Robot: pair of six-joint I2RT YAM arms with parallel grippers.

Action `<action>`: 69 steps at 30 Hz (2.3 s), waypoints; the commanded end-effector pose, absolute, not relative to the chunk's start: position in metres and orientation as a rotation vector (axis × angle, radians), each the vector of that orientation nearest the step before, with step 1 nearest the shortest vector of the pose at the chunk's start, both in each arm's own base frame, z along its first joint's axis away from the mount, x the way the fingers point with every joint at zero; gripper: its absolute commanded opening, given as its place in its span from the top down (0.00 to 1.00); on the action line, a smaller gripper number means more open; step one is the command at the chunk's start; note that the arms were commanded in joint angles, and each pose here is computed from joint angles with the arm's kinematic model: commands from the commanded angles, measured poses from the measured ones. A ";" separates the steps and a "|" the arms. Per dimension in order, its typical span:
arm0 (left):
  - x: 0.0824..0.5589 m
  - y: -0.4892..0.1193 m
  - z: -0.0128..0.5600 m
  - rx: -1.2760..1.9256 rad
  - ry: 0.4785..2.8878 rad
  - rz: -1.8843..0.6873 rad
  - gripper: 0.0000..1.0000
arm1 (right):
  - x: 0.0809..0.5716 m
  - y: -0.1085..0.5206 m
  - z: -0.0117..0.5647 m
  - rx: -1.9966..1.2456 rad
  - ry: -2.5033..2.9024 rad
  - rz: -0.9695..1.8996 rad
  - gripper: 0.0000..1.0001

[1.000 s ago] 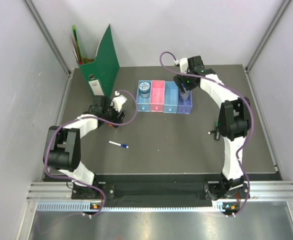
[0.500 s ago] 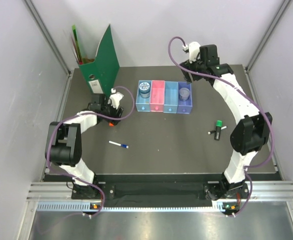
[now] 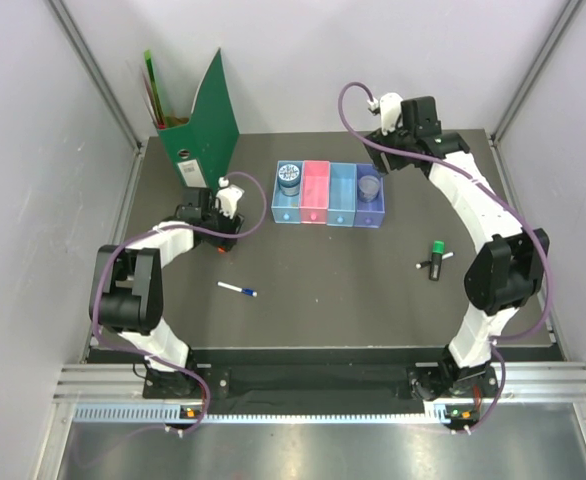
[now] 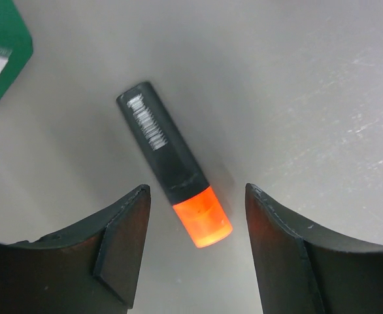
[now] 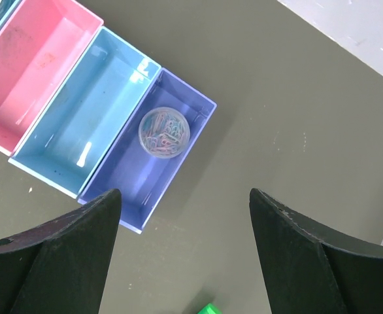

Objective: Sort the stationery into containers
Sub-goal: Pick up the pen from the center of the board, then place the pen in the storage box.

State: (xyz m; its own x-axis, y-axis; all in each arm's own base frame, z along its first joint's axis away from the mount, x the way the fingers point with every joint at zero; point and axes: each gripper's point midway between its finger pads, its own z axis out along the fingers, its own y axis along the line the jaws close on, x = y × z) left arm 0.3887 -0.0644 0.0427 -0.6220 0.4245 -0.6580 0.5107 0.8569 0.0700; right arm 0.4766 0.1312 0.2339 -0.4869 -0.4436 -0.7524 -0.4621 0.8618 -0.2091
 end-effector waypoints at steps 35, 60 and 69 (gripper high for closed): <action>0.413 -0.106 0.118 0.652 2.295 -0.187 1.00 | 0.352 0.024 0.158 -0.259 2.434 -0.062 0.21; 0.501 -0.287 0.222 0.605 1.880 -0.531 1.00 | 0.327 -0.012 0.100 -0.053 2.557 -0.104 0.25; 0.527 -0.302 0.199 0.563 1.886 -0.531 1.00 | 0.337 -0.010 0.080 -0.041 2.609 -0.096 0.30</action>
